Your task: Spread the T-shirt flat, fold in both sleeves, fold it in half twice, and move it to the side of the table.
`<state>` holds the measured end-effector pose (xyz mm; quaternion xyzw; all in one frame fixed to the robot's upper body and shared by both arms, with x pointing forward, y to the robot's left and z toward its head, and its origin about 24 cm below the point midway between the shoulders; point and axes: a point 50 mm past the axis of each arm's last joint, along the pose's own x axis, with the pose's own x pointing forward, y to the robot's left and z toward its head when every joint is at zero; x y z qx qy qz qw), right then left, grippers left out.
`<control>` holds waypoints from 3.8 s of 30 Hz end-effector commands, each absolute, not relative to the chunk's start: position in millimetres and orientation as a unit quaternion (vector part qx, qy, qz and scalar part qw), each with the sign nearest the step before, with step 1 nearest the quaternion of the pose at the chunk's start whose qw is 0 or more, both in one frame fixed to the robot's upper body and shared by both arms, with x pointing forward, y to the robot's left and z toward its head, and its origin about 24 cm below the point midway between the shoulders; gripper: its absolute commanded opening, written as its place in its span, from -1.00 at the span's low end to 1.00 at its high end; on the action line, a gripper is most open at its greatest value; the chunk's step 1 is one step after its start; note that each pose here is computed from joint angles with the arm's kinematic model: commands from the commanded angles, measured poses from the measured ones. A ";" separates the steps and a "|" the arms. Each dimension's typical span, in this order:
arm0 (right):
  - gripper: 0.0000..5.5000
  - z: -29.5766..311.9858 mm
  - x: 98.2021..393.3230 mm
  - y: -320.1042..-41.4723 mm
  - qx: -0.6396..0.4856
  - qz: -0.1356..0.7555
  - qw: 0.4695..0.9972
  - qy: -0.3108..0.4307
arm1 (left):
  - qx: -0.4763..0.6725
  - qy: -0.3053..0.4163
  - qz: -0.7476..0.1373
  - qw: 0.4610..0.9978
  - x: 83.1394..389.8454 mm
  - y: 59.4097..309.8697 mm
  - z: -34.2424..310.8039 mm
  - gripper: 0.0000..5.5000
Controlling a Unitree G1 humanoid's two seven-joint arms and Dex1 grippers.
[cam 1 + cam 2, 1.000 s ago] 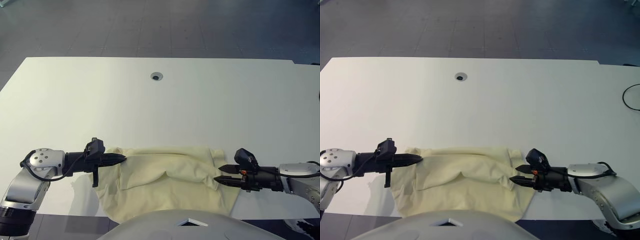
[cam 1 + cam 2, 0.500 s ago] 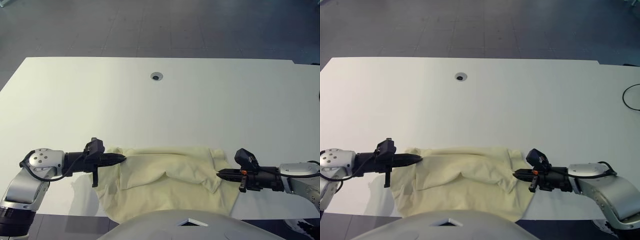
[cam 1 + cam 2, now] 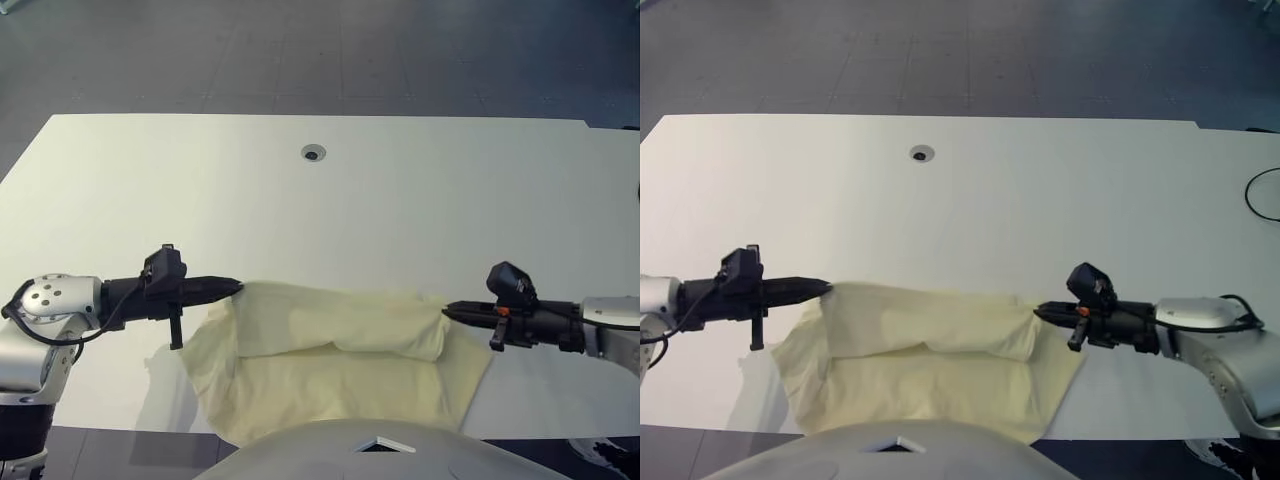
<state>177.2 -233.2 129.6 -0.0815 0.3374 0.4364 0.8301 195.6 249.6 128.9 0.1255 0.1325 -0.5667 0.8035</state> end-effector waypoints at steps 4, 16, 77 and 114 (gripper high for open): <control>-0.99 148.2 199.3 -239.4 -0.102 0.416 0.857 0.287 | 0.182 0.091 -0.543 0.815 216.0 253.0 155.6 -1.00; -0.99 144.3 287.2 -208.5 -0.235 0.380 0.885 0.132 | 0.422 0.059 -0.415 0.804 307.3 238.4 137.0 -1.00; 0.94 99.6 185.3 -218.4 -0.255 0.381 0.856 0.239 | 0.334 0.203 -0.439 0.809 177.9 273.4 76.3 0.95; 0.94 71.3 182.9 -227.7 -0.301 0.350 0.844 0.272 | 0.477 0.112 -0.340 0.803 311.9 237.9 58.8 0.95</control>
